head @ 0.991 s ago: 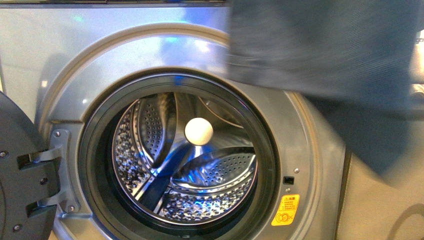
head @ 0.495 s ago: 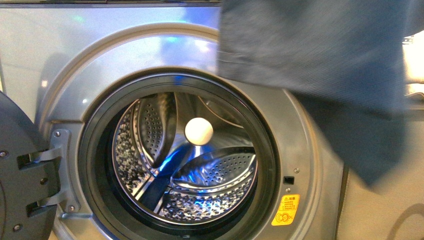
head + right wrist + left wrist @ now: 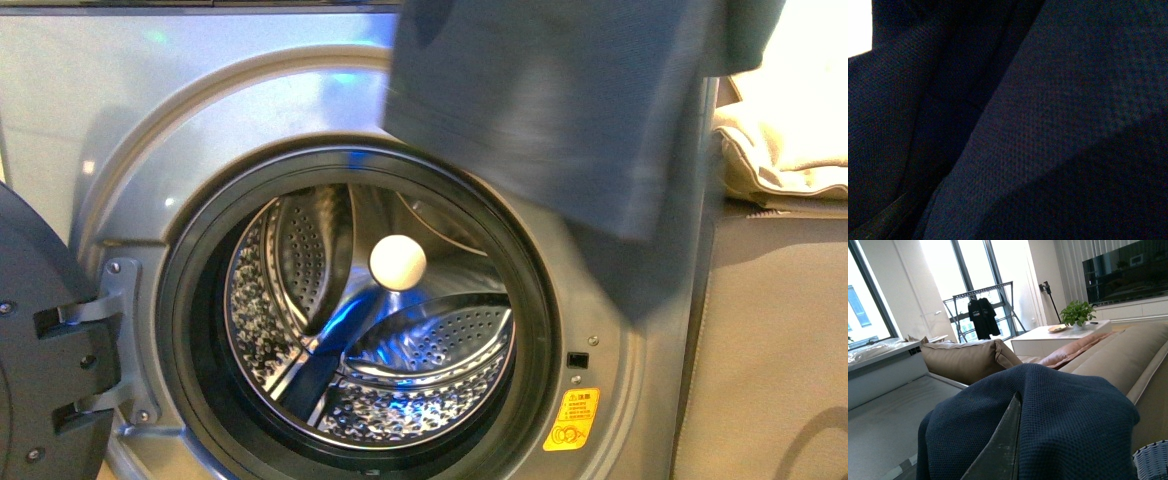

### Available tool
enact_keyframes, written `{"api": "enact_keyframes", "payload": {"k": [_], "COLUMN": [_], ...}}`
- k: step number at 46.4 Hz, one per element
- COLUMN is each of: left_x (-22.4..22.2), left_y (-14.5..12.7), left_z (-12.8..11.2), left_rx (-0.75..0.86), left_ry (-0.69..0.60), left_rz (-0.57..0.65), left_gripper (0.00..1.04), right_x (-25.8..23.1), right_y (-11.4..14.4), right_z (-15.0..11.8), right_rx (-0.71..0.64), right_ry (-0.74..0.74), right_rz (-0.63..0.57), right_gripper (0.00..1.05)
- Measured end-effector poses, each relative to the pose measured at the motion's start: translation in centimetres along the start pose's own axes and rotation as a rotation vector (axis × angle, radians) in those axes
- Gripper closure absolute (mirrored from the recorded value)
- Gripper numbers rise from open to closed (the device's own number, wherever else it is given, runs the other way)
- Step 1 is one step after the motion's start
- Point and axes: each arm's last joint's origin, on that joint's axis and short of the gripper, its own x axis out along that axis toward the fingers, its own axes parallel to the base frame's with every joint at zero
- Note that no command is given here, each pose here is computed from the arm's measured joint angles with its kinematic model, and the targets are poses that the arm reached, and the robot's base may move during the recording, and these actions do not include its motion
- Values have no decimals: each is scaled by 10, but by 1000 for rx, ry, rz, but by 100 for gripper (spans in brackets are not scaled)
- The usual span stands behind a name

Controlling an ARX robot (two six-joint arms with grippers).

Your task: Collect clothes from washing machine

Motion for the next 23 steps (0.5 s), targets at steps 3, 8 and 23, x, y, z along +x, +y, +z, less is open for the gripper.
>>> {"api": "enact_keyframes", "payload": {"k": [3,8,23], "left_x": [0,0,0], "left_y": [0,0,0], "left_z": [0,0,0], "left_rx": [0,0,-2], "left_ry": [0,0,-2], "left_rz": [0,-1,-5], "left_gripper": [95,95,77], "right_x": [3,5,-13], "right_y": [2,1,-16], "right_z": [0,2,1], "right_rx": [3,21,62], "right_ry": [-9,-44,-103], "right_rz": [-7,-55,-163], "right_gripper": [8,15,69]}}
